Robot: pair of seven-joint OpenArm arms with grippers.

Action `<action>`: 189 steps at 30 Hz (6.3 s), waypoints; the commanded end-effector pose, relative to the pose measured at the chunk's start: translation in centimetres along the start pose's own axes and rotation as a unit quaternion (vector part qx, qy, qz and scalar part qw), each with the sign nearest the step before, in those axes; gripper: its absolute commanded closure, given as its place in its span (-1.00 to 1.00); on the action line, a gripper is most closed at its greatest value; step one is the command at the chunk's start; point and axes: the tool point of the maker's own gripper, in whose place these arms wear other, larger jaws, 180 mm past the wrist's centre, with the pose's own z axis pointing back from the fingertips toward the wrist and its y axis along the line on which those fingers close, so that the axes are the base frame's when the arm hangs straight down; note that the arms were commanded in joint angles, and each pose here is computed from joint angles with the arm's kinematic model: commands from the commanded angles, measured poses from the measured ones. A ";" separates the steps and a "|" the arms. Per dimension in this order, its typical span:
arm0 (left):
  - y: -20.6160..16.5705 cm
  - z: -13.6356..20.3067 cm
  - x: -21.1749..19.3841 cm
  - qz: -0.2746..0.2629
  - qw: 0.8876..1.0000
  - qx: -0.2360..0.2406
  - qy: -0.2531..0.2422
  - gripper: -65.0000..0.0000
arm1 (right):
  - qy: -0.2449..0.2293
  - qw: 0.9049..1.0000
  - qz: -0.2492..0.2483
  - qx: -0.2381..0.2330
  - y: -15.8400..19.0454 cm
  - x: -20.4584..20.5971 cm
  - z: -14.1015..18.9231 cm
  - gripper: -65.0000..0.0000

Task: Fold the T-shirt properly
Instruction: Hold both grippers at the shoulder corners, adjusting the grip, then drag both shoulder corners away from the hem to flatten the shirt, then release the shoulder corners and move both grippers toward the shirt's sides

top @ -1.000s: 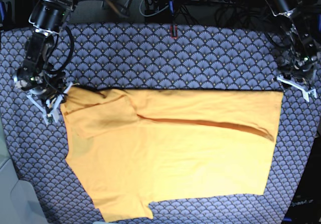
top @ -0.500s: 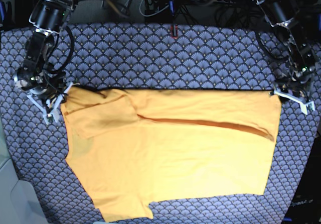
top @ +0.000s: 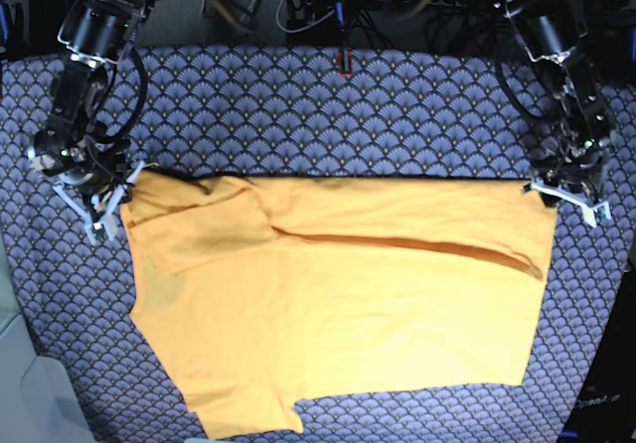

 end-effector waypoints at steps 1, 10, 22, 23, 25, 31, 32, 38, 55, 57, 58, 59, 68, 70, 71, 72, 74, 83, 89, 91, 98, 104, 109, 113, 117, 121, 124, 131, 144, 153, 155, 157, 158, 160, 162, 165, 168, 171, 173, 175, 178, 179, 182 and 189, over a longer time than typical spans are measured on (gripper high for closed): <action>-0.1 -0.1 0.9 -0.003 1.000 -0.006 -0.007 -0.02 | 0.000 1.000 0.005 -0.007 -0.5 0.4 0.3 1.00; -0.9 -0.4 -0.6 0.004 1.000 -0.012 0.008 0.33 | 0.000 1.000 0.005 -0.007 -0.5 0.4 0.3 1.00; -0.2 0.3 -1.4 -0.003 1.000 -0.006 0.012 1.00 | 0.003 1.000 0.009 -0.010 -0.4 -0.3 0.7 1.00; -0.1 0.5 -1.3 -0.006 1.000 -0.006 0.009 1.00 | 0.003 1.000 0.011 -0.012 -0.4 -0.4 0.9 1.00; 0.2 1.1 -1.4 -0.014 1.000 -0.002 0.005 1.00 | -0.005 1.000 0.018 -0.021 -0.7 0.0 1.6 1.00; 0.5 2.6 -0.2 -0.033 0.999 0.002 -0.019 1.00 | -0.006 0.999 0.034 -0.035 -0.6 -0.9 3.1 1.00; 0.6 2.8 -0.6 -0.037 0.999 0.002 -0.014 1.00 | -0.005 0.999 0.036 -0.037 -0.6 -1.2 3.3 1.00; 0.4 3.8 -1.6 -0.075 0.996 -0.037 0.028 1.00 | -0.005 0.998 0.049 -0.047 -0.4 -2.1 4.7 1.00; 3.2 6.8 -2.8 -0.118 0.991 -0.025 0.050 1.00 | 0.010 0.996 0.068 -0.051 1.5 -5.4 7.6 1.00; 3.4 7.2 -2.7 -0.124 0.991 -0.023 0.047 1.00 | 0.011 0.996 0.070 -0.052 1.7 -5.6 7.9 1.00; 3.5 7.4 -2.8 -0.126 0.991 -0.022 0.048 1.00 | 0.013 0.996 0.072 -0.053 1.8 -5.8 8.1 1.00; 3.5 7.5 -2.9 -0.129 0.990 -0.021 0.049 1.00 | 0.013 0.996 0.074 -0.053 1.8 -5.9 8.3 1.00; 4.3 8.7 -4.1 -0.144 0.988 -0.014 0.059 1.00 | 0.026 0.995 0.084 -0.054 2.3 -7.5 9.5 1.00; 4.4 8.8 -4.2 -0.146 0.987 -0.013 0.061 1.00 | 0.022 0.995 0.084 -0.050 2.6 -7.8 9.6 1.00; 4.8 9.0 -4.4 -0.150 0.986 -0.010 0.065 1.00 | 0.018 0.995 0.084 -0.046 2.9 -8.1 9.7 1.00; 5.2 9.2 -4.5 -0.154 0.986 -0.009 0.068 1.00 | 0.014 0.996 0.082 -0.041 3.3 -8.4 9.8 1.00; 5.5 9.3 -4.6 -0.156 0.985 -0.007 0.070 1.00 | 0.008 0.997 0.071 -0.034 4.0 -9.0 9.9 1.00; 5.1 9.6 -5.6 -0.185 0.979 -0.030 0.084 1.00 | -0.007 0.998 0.044 -0.040 4.0 -10.1 10.5 1.00; 4.7 9.6 -6.2 -0.198 0.975 -0.048 0.092 1.00 | -0.004 0.998 0.037 -0.054 2.9 -10.5 10.9 1.00; 4.8 9.7 -6.5 -0.199 0.974 -0.048 0.095 1.00 | -0.004 0.998 0.038 -0.054 2.9 -10.5 10.9 1.00; 4.8 9.8 -6.8 -0.198 0.974 -0.048 0.098 1.00 | -0.005 0.998 0.039 -0.056 2.7 -10.3 10.9 1.00; 4.7 9.7 -6.9 -0.196 0.974 -0.049 0.099 1.00 | -0.004 0.998 0.040 -0.056 2.7 -10.4 10.9 1.00; 4.7 9.8 -6.9 -0.197 0.974 -0.050 0.098 1.00 | 0.001 0.998 0.039 -0.056 2.8 -10.6 10.9 1.00; 4.6 9.7 -6.8 -0.196 0.975 -0.051 0.096 0.61 | 0.001 0.998 0.040 -0.057 2.7 -10.6 10.9 1.00; 4.6 9.7 -6.8 -0.195 0.975 -0.052 0.094 0.20 | 0.003 0.998 0.040 -0.057 2.7 -10.6 10.9 0.84; 4.5 9.7 -6.8 -0.195 0.975 -0.053 0.094 0.10 | 0.004 0.998 0.041 -0.057 2.7 -10.7 10.9 0.50; 4.5 9.7 -6.8 -0.194 0.975 -0.054 0.093 0.05 | 0.005 0.998 0.041 -0.057 2.7 -10.8 10.9 0.24; 4.5 9.8 -6.8 -0.193 0.975 -0.054 0.093 -0.01 | 0.004 0.998 0.038 -0.059 2.6 -10.8 11.0 -0.01; 9.6 11.6 -5.6 -0.153 0.985 0.012 0.076 -0.01 | -0.036 0.988 0.000 -0.148 -3.8 -8.2 12.7 -0.02; 13.0 12.9 -3.5 -0.127 0.989 0.055 0.046 -0.01 | -0.083 0.980 0.025 -0.178 -6.8 -3.5 13.2 -0.02; 11.9 12.3 -2.2 -0.143 0.989 0.033 0.030 -0.01 | -0.096 0.978 0.024 -0.183 -7.2 -2.3 13.2 -0.02; 11.6 11.9 -0.9 -0.145 0.989 0.034 0.019 -0.01 | -0.107 0.976 0.023 -0.187 -7.5 -1.2 13.2 -0.02; 11.4 11.6 0.2 -0.146 0.989 0.035 0.009 -0.01 | -0.107 0.975 0.025 -0.194 -8.0 -0.7 13.3 -0.02; 10.7 11.0 2.2 -0.138 0.990 0.030 -0.017 -0.01 | -0.106 0.973 0.025 -0.206 -8.6 0.2 13.4 -0.02; 10.1 10.5 3.7 -0.131 0.991 0.025 -0.034 -0.01 | -0.099 0.971 0.022 -0.215 -9.2 0.7 13.4 -0.02; 8.1 9.6 6.8 -0.132 0.989 0.009 -0.070 -0.01 | -0.093 0.967 0.021 -0.237 -10.3 2.0 13.7 -0.02; 6.4 9.1 10.0 -0.157 0.983 0.006 -0.092 -0.01 | -0.089 0.961 0.020 -0.260 -11.4 3.4 14.1 -0.02; 4.5 8.4 12.6 -0.179 0.978 0.002 -0.107 -0.01 | -0.094 0.963 0.007 -0.253 -11.8 4.4 13.1 -0.02; 4.0 8.1 13.5 -0.188 0.976 0.007 -0.109 -0.01 | -0.098 0.966 0.006 -0.238 -12.0 5.5 11.9 -0.03; 3.3 7.6 13.6 -0.181 0.977 0.004 -0.108 -0.01 | -0.087 0.972 0.019 -0.216 -12.2 6.4 9.9 -0.03; 2.4 6.7 13.1 -0.175 0.980 0.000 -0.097 -0.01 | -0.077 0.981 0.033 -0.177 -11.9 8.4 7.0 -0.03; 2.3 6.5 13.3 -0.175 0.980 0.002 -0.095 -0.01 | -0.076 0.983 0.036 -0.165 -11.9 9.3 6.2 -0.03; 1.5 5.4 13.1 -0.170 0.982 0.000 -0.082 -0.01 | -0.097 0.987 0.038 -0.124 -11.0 12.8 3.6 -0.03; -0.1 2.0 11.8 -0.167 0.986 -0.014 -0.026 -0.01 | -0.135 0.991 0.004 -0.010 -7.2 18.3 -1.9 -0.03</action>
